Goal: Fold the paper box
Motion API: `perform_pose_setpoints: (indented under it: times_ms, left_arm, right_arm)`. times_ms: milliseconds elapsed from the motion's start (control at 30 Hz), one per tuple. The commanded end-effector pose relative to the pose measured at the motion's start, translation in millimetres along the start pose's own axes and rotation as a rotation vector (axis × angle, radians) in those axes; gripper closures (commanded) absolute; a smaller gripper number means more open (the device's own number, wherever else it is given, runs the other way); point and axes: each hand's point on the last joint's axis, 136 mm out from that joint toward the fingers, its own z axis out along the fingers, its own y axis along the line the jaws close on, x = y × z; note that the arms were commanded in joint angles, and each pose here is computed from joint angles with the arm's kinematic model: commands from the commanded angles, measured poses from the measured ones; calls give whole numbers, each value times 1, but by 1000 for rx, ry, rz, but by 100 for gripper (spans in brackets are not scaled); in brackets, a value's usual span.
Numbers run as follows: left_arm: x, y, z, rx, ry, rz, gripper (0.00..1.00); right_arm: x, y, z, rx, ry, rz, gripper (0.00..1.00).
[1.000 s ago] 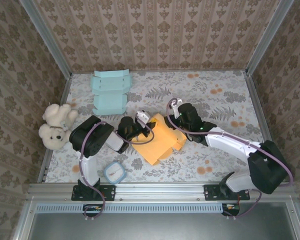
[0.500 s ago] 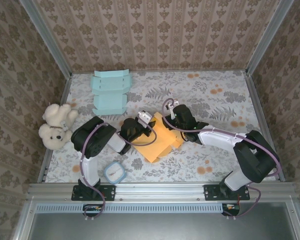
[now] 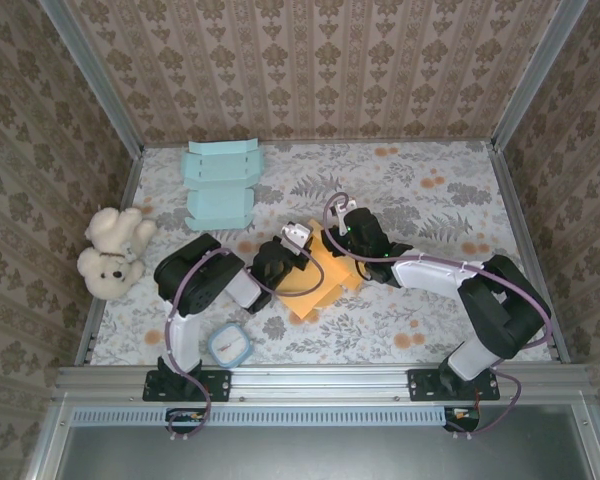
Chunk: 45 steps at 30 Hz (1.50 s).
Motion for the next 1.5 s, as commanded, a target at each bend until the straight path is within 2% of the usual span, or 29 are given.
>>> perform_pose_setpoints:
  times_ms: [0,100,300,433,633,867,967,1200,1467]
  left_arm:
    - [1,5,9,-57,10,36,97]
    - [1,3,9,-46,10,42,96]
    - [0,-35,-1,181,-18,115,97]
    - [0,-45,-10,247,-29,148,99]
    - [-2,-59,-19,343,-47,165,100]
    - [1,-61,-20,360,-48,188,100]
    - [-1,-63,-21,376,-57,193,100]
    - [-4,-62,-20,385,-65,182,100]
    - [-4,-49,-11,312,-49,141,100]
  right_arm:
    - [38,37,1,-167,149,24,69]
    - [37,38,0,-172,154,34,69]
    - [28,27,-2,-134,155,16,62]
    - [14,15,-15,-119,135,41,58]
    - [1,-15,-29,-116,127,135,60]
    - [2,-45,-36,-120,125,201,62]
    - [14,-52,-27,-123,177,213,66]
    - [41,-44,6,-240,284,241,78]
    - [47,-26,11,-358,311,230,81]
